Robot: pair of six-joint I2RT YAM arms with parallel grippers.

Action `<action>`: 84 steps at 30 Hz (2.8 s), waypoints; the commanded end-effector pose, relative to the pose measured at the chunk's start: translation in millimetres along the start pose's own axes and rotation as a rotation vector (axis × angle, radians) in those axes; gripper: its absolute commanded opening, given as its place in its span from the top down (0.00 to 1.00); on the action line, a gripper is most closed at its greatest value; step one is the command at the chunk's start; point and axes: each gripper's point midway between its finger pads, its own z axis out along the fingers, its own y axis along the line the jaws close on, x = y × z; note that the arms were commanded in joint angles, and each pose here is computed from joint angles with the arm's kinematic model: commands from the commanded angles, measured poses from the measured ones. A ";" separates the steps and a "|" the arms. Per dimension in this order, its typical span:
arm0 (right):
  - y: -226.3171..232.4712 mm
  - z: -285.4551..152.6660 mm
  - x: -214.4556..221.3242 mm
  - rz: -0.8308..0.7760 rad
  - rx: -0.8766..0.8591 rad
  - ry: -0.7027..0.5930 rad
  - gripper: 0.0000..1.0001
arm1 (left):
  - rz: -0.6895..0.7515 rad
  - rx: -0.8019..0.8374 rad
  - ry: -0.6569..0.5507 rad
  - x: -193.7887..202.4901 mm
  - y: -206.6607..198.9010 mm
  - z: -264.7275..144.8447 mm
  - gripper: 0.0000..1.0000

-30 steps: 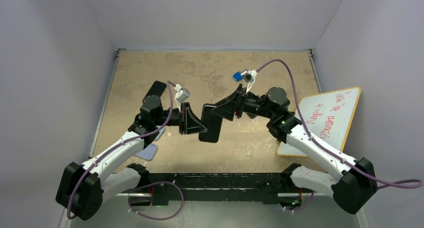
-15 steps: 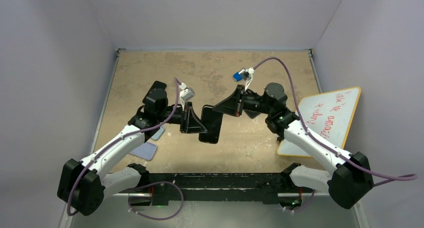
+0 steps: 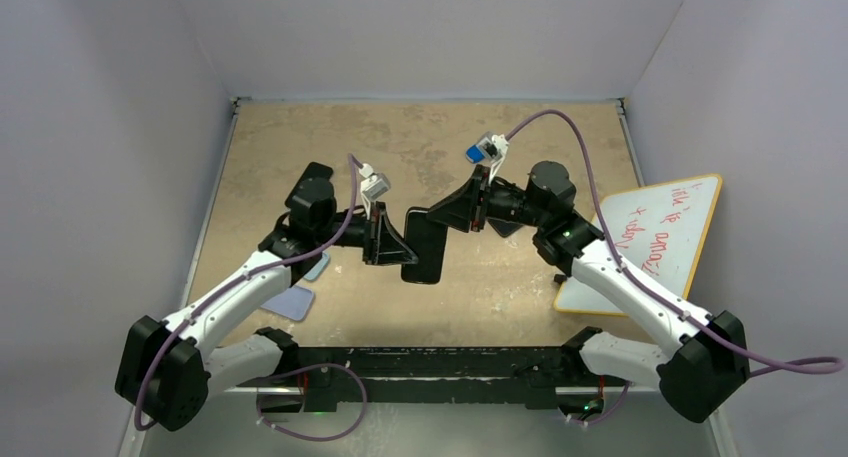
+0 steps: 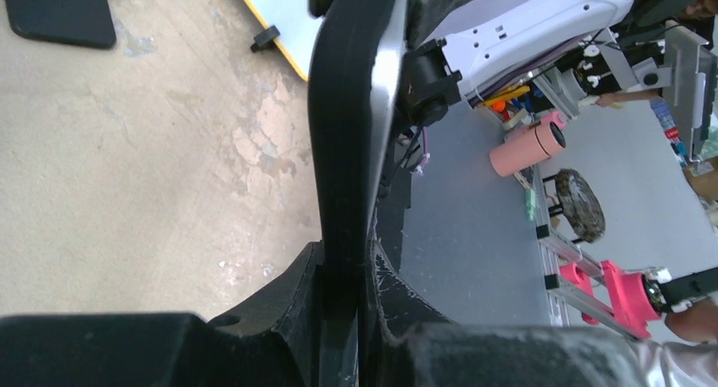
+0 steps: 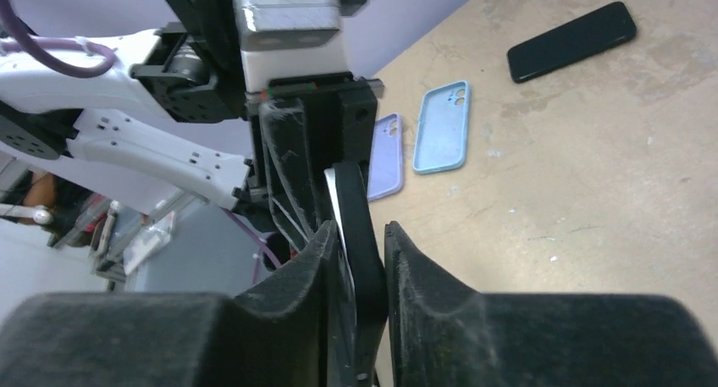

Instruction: Put the phone into the phone case

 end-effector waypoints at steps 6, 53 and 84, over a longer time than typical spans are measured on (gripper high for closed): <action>36.4 -3.4 3.3 0.007 -0.160 0.038 0.62 | 0.216 0.035 -0.229 -49.0 -27.4 -11.2 1.00; 18.2 2.9 21.2 0.070 -0.130 0.069 1.00 | 0.215 -0.096 -0.265 -75.8 -7.5 -22.8 1.00; -183.6 58.5 60.4 0.300 0.261 0.185 1.00 | 0.254 -0.753 -0.208 -40.6 61.5 -98.0 0.13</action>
